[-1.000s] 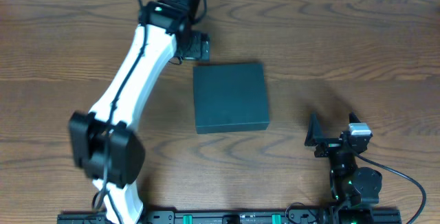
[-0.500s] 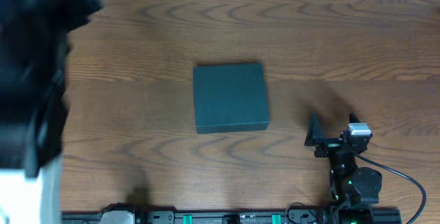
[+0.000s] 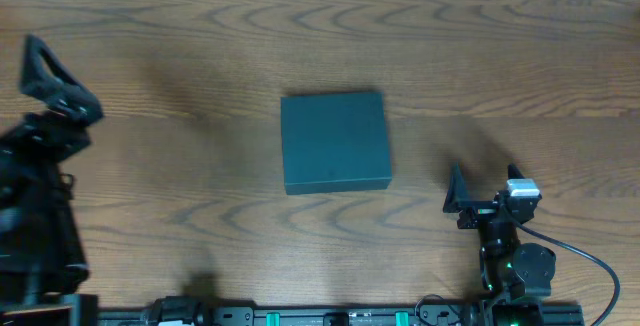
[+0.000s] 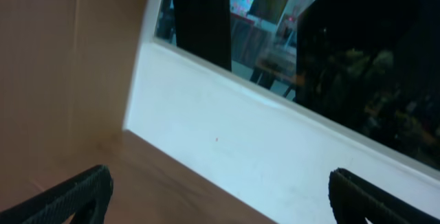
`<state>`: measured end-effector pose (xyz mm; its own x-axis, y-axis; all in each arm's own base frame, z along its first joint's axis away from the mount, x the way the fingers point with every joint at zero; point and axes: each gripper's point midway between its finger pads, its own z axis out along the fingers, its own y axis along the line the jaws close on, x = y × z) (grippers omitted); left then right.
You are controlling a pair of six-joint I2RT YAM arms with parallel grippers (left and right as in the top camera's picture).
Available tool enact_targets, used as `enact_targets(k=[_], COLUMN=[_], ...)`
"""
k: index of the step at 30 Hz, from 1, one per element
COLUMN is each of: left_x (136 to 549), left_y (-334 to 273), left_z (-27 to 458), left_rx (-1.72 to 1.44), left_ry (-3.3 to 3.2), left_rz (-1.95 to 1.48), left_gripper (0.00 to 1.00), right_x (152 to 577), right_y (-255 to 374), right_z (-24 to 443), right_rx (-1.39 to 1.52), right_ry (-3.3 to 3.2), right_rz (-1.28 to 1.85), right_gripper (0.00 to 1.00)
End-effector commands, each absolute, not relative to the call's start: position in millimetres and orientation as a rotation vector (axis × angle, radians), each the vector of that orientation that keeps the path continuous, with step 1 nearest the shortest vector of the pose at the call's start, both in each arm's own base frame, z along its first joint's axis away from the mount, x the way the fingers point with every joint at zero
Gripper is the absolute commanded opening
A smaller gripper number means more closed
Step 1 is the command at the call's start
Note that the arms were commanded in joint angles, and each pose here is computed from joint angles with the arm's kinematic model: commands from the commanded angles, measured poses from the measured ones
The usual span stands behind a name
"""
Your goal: Pack container
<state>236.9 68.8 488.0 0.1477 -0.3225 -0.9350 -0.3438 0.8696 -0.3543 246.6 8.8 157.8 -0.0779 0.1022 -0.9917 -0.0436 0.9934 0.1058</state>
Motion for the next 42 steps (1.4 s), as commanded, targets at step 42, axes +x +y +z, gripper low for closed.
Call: enact_targets(k=[42], left_x=[237], left_y=[42], left_z=[183], left_rx=[-0.740], left_ry=[1.437], left_rz=[-0.366], left_gripper=[0.99], right_x=[246], right_y=[6], right_z=[158], right_rx=[0.047], right_ry=[1.641], right_rz=[0.109], right_gripper=[0.99])
